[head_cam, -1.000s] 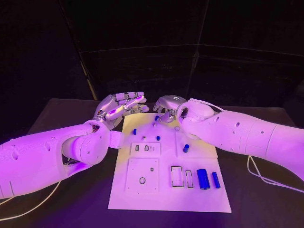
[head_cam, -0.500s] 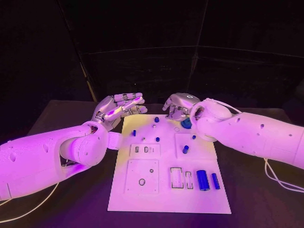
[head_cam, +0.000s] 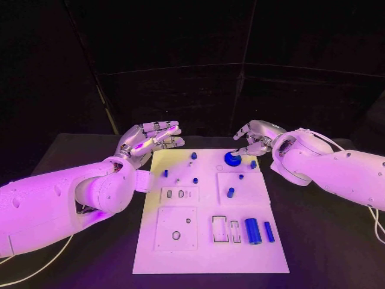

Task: Assemble the parts on the task board

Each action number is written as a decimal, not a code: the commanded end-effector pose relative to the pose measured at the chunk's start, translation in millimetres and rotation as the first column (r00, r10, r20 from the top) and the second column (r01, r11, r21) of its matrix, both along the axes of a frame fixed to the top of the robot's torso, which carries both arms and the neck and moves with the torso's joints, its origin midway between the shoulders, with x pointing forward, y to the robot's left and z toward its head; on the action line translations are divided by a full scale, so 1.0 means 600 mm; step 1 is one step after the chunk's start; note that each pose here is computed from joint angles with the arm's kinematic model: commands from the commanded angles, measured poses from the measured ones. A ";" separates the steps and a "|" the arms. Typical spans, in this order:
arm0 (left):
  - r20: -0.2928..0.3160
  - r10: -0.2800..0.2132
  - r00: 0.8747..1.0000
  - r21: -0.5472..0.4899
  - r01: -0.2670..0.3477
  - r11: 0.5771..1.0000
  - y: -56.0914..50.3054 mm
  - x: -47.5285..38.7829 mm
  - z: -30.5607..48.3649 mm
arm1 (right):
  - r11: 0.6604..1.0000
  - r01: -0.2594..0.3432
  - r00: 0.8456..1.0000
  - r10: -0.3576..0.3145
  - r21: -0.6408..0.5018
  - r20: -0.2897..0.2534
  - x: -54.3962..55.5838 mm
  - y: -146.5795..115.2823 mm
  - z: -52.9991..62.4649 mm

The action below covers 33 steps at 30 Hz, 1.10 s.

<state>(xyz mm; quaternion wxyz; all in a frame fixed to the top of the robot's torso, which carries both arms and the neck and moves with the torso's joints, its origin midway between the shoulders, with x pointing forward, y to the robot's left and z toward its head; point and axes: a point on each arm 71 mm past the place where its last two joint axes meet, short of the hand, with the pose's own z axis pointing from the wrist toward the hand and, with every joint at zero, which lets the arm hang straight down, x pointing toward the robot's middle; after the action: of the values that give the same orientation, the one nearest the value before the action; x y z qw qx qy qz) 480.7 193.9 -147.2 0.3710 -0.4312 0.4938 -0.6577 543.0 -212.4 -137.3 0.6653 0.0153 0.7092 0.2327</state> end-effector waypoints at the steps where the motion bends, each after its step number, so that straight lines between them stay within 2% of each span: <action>1: 0.011 -0.014 1.000 -0.010 0.014 1.000 -0.003 0.001 0.003 | 1.000 0.029 0.996 -0.030 -0.007 -0.079 0.006 0.003 -0.009; 13: 0.010 -0.012 1.000 -0.008 0.012 1.000 -0.004 0.006 0.001 | 0.995 0.053 0.985 -0.065 -0.080 -0.157 0.016 0.011 -0.026; 25: 0.010 -0.012 1.000 -0.008 0.012 1.000 -0.004 0.007 0.000 | 0.990 0.051 0.981 -0.074 -0.129 -0.180 0.018 0.013 -0.039; 33: 0.009 -0.013 1.000 -0.007 0.013 1.000 -0.005 0.008 0.000 | 0.991 0.045 0.982 -0.067 -0.128 -0.177 0.018 0.016 -0.041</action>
<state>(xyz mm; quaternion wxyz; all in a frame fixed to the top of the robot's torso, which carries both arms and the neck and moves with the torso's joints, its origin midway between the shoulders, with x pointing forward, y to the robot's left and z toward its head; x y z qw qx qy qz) 485.6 192.5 -148.7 0.3718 -0.4307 0.4937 -0.6577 553.5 -203.4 -162.6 0.6051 0.0218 0.7771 0.1714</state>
